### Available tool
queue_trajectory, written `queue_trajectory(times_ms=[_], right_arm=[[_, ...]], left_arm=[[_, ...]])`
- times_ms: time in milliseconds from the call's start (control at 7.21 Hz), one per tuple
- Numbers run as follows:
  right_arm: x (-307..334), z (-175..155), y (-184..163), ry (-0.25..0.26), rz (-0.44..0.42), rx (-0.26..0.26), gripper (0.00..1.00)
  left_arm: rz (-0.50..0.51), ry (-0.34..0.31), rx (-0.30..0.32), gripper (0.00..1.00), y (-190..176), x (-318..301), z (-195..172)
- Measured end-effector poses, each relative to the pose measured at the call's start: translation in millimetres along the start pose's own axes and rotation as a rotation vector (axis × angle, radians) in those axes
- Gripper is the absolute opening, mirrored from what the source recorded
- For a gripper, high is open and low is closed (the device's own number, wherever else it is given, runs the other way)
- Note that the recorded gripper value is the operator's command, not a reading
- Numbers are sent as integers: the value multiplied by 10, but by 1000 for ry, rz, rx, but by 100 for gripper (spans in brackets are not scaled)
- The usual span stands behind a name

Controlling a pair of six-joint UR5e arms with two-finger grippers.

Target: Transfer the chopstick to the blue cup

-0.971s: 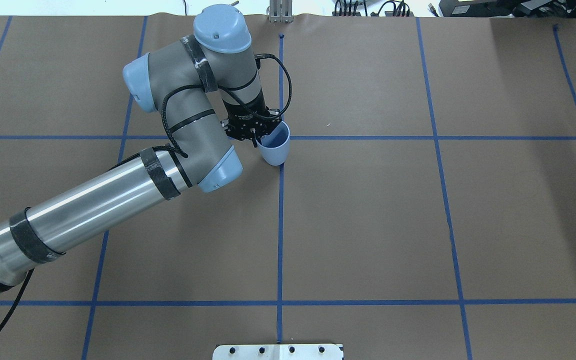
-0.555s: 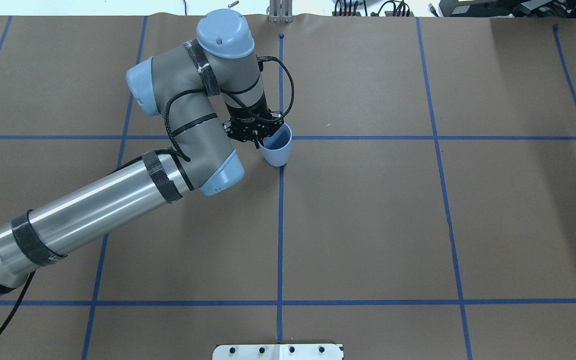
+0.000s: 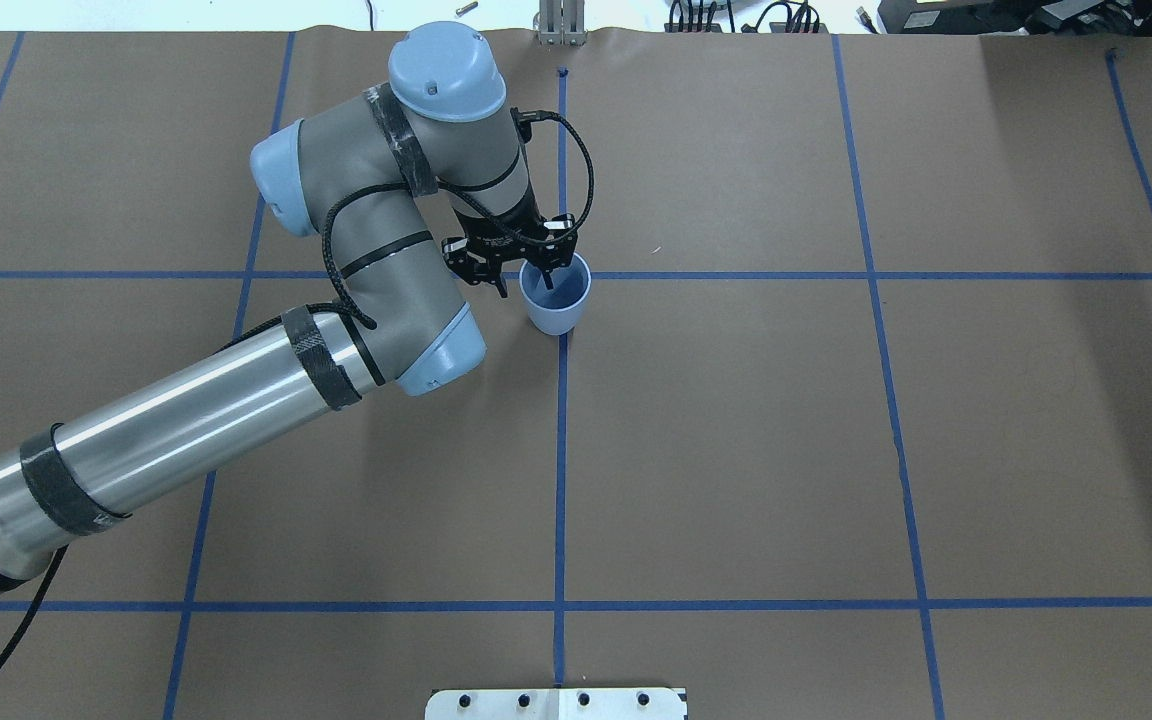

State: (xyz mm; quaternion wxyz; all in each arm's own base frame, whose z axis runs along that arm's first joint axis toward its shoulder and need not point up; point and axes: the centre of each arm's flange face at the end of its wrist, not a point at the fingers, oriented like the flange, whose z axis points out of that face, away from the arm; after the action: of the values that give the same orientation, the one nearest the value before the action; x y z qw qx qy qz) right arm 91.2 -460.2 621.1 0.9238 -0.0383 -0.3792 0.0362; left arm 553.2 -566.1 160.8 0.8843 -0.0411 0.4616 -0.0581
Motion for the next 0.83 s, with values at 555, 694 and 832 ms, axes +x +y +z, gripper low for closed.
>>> queue_trajectory(times_ms=[555, 694, 832], right_arm=[[19, 22, 38, -6, 107, 0, 100], [15, 2, 31, -9, 198, 4, 100], [23, -16, 22, -10, 301, 7, 100]], left_arm=[[-48, 18, 67, 98, -163, -417, -800], [-57, 25, 80, 98, -147, -691, -936], [-65, 35, 85, 98, -203, -925, -1091]])
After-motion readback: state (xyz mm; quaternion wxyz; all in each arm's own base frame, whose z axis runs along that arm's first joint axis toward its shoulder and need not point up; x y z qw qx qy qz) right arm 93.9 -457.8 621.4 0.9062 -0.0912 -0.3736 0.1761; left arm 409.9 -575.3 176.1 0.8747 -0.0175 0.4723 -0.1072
